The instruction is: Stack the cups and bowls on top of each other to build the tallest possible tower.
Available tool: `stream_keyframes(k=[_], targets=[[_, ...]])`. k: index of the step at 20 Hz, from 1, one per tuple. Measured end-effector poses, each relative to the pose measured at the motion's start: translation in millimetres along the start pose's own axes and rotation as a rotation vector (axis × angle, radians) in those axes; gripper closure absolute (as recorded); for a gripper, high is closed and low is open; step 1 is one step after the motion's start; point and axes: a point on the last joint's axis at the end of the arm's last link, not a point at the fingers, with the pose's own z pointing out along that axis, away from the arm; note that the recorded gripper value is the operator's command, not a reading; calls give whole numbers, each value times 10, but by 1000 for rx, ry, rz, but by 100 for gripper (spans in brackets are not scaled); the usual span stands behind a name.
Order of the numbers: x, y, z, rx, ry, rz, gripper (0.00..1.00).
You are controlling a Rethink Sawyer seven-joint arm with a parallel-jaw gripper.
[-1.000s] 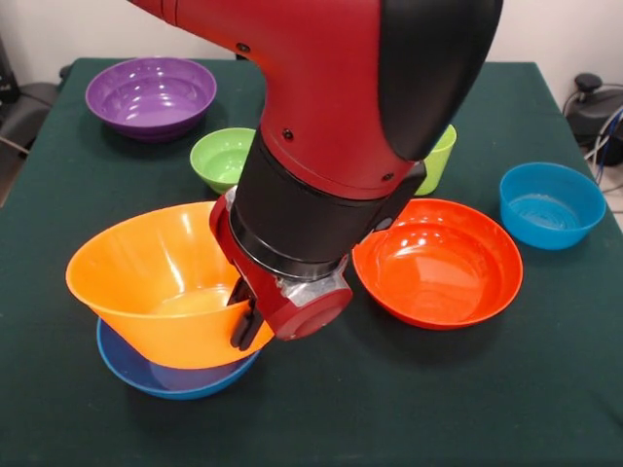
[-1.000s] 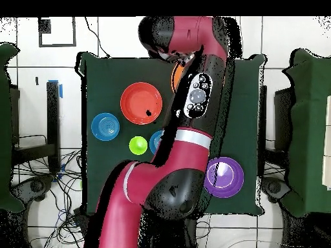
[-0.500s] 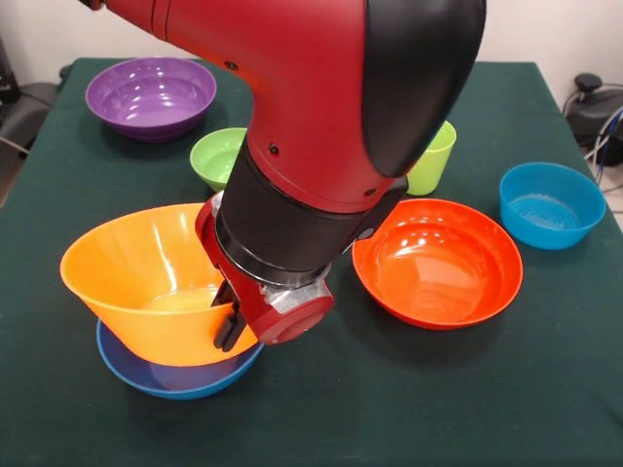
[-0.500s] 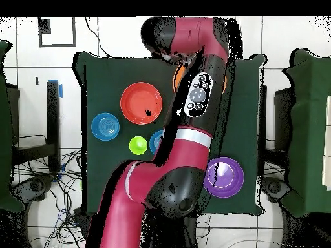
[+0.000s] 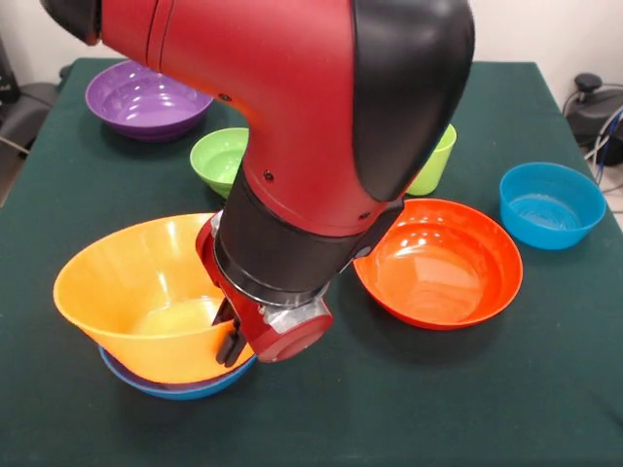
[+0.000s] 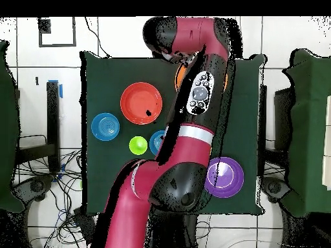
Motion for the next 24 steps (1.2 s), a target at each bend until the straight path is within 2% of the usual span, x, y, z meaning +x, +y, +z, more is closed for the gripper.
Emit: stream_keyframes(k=[1, 8, 16, 18, 24], targets=[[-13, -2, 35, 0, 7, 4, 0], [-65, -17, 69, 20, -9, 1, 0], [-98, 16, -46, 83, -63, -27, 0], [-93, 29, -67, 85, -61, -26, 0], [-12, 119, -136, 54, -28, -15, 0]])
